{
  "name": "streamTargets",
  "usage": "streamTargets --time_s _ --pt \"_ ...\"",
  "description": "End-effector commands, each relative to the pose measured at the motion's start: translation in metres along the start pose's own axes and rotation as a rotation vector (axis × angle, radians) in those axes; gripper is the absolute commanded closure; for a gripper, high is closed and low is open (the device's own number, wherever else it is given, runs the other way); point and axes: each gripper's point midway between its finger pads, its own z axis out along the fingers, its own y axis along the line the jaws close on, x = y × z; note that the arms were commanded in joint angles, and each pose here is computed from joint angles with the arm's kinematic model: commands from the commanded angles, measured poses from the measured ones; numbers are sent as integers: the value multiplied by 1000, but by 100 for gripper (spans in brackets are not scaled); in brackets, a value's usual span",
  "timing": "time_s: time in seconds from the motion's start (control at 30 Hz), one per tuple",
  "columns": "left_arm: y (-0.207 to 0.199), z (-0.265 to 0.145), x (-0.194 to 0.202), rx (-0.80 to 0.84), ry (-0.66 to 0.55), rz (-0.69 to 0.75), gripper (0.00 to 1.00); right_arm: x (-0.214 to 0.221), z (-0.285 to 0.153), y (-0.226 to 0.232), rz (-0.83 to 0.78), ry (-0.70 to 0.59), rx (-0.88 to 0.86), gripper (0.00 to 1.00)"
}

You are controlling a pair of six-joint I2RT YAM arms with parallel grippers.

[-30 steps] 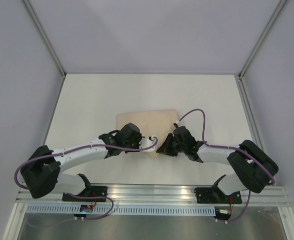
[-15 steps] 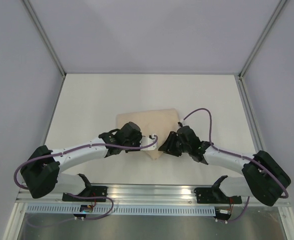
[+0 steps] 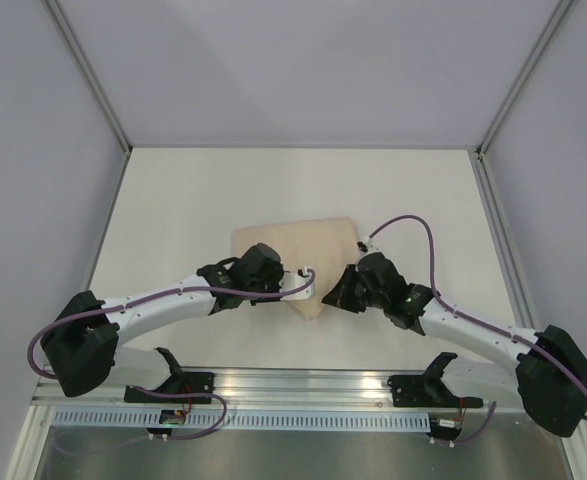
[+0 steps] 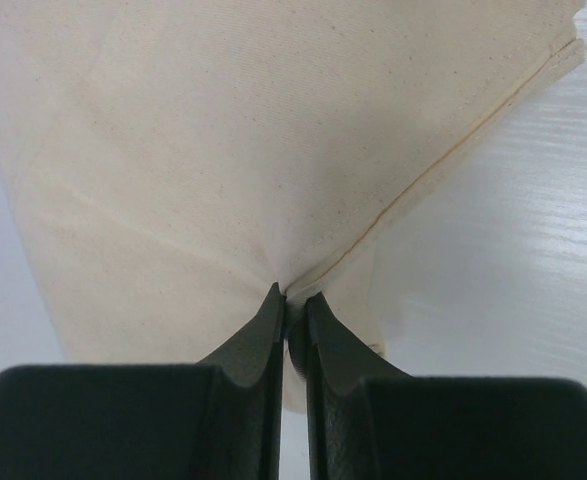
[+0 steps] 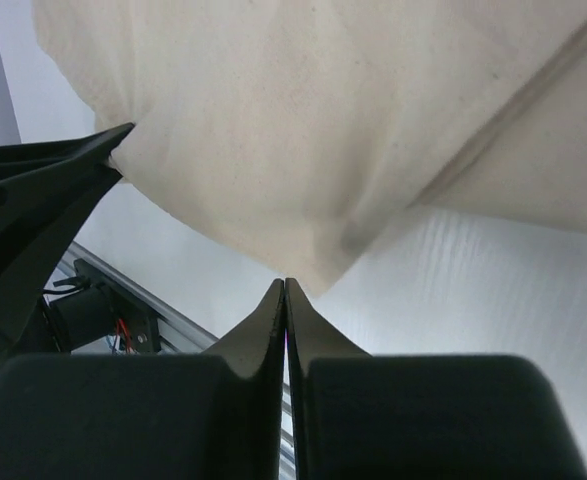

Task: Prepare the surgical pack

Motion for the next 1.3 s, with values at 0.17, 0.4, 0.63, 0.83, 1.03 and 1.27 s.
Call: streamTargets --time_s 0.17,0.4,0.63,0.83,1.03,1.27 --pt "16 -15 -35 -25 -106 -51 100 -19 45 56 13 -18 -221 99" --pt "17 -16 -42 -16 -127 -71 100 -26 62 67 28 -42 -267 99" --pt "21 -17 -52 -15 -153 -85 100 -36 73 81 90 -83 -333 99" --pt "21 -20 -54 -6 -156 -76 100 -43 85 75 153 -133 -331 100" --pt "16 -20 -48 3 -144 -66 100 -73 76 71 167 -309 -320 99" --pt "17 -22 -49 2 -146 -54 100 -96 83 39 215 -461 -187 100"
